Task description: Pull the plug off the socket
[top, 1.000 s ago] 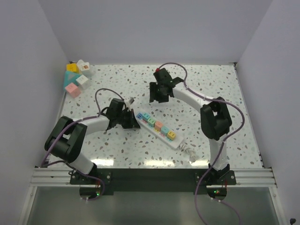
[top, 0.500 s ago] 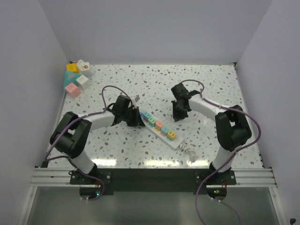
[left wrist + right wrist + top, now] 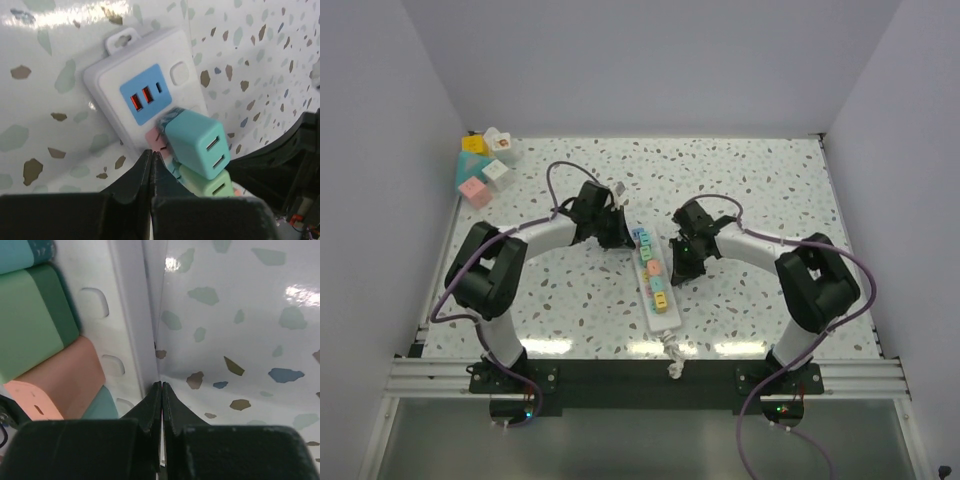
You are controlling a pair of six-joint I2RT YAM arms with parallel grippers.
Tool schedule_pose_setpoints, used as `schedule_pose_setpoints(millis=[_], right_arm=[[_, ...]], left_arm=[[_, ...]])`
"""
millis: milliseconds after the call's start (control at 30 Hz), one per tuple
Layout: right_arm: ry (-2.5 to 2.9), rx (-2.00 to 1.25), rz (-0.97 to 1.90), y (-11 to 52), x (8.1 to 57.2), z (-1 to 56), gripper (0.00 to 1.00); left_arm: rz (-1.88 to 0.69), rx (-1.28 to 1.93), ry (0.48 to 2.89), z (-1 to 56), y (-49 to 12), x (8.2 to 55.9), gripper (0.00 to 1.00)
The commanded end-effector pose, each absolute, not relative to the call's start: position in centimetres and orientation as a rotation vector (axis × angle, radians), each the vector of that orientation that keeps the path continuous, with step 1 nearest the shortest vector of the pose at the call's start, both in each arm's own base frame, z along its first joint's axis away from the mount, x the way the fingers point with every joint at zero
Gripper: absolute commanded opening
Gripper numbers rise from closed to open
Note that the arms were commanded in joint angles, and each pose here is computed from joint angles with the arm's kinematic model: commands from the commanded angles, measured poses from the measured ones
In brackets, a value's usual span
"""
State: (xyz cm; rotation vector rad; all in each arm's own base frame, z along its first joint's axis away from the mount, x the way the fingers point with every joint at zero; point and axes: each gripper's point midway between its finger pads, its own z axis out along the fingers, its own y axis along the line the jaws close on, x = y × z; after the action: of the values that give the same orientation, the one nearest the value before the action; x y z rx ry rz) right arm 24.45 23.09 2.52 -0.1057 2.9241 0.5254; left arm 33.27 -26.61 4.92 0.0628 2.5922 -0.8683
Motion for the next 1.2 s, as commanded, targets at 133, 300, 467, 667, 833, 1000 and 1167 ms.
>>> schedule_pose_setpoints(millis=[133, 300, 467, 667, 833, 1000, 1167], right_arm=[[2.746, 0.039, 0.343, 21.3, 27.1, 7.3, 0.37], [2.598, 0.081, 0.207, 18.7, 28.6, 11.5, 0.91], [2.532, 0.054, 0.229, 18.5, 28.8, 14.2, 0.98], [2.502, -0.027, 0.340, 19.9, 27.4, 15.6, 0.98], [2.499, -0.054, 0.355, 20.7, 26.4, 15.6, 0.96], [2.512, -0.084, 0.334, 21.6, 25.9, 15.0, 0.95], [2.509, -0.123, 0.340, 22.7, 25.7, 14.7, 0.90]], left_arm=[[-0.648, 0.111, 2.462, 11.2, -25.3, 36.9, 0.37], [-0.407, 0.163, 2.458, 13.4, -25.1, 35.7, 0.65], [-0.332, 0.165, 2.537, 11.2, -26.5, 34.6, 0.67], [-0.247, 0.154, 2.576, 8.8, -27.8, 34.7, 0.64], [-0.199, 0.132, 2.620, 6.6, -28.2, 35.2, 0.62], [-0.187, 0.097, 2.644, 5.5, -28.9, 34.9, 0.58], [-0.183, 0.051, 2.703, 2.8, -28.7, 33.6, 0.44]])
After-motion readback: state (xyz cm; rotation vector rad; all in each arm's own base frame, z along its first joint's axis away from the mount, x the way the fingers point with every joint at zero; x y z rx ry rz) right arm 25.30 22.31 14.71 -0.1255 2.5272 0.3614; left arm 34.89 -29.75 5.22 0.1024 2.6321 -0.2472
